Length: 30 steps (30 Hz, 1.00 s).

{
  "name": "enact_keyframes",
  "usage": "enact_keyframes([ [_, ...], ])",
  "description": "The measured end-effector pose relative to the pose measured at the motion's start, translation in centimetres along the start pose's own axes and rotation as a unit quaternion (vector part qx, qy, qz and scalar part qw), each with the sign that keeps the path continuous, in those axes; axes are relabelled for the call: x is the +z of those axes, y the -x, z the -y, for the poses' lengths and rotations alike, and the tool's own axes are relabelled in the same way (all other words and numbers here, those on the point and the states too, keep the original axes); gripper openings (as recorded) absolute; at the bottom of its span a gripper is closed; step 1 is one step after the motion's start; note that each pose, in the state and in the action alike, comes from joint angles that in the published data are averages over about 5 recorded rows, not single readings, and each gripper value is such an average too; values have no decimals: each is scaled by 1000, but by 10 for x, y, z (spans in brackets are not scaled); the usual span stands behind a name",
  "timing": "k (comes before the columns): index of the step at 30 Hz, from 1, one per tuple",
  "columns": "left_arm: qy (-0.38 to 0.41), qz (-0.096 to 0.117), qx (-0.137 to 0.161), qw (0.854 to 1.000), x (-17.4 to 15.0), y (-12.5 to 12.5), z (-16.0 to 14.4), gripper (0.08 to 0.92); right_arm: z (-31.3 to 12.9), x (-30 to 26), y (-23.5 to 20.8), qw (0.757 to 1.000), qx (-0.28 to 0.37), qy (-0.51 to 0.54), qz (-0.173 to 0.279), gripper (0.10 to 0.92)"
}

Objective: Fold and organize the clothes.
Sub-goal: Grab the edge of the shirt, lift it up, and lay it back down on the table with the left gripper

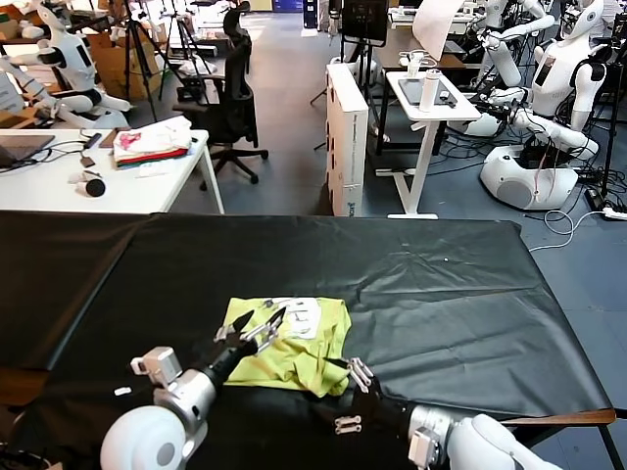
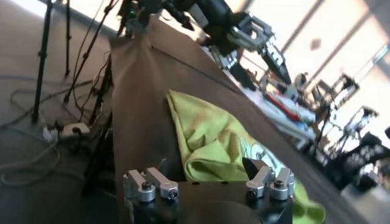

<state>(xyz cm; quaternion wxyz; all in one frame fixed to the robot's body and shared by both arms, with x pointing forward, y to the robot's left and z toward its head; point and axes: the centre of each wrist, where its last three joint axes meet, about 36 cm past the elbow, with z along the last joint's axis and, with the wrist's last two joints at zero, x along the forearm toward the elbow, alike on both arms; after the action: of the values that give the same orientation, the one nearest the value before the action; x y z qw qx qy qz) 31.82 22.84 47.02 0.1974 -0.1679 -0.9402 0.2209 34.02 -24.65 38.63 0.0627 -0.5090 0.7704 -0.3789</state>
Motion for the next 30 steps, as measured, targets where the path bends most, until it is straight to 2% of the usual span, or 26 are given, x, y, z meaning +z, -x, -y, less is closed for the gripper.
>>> enact_keyframes([
  [4, 0, 0, -2, 1000, 1, 0, 0, 907, 2, 2, -5, 1000, 0, -1, -1, 667],
  [12, -1, 0, -8, 1000, 2, 0, -1, 907, 7, 9, -22, 1000, 1, 0, -10, 210],
  [14, -1, 0, -10, 1000, 2, 1, -2, 907, 8, 10, -24, 1000, 1, 0, -11, 149],
  [22, -1, 2, -13, 1000, 3, 3, -5, 907, 8, 18, -36, 1000, -2, -2, -16, 139],
  [30, 0, 2, -16, 1000, 4, 5, -7, 907, 13, 14, -44, 999, 23, 15, 24, 139],
])
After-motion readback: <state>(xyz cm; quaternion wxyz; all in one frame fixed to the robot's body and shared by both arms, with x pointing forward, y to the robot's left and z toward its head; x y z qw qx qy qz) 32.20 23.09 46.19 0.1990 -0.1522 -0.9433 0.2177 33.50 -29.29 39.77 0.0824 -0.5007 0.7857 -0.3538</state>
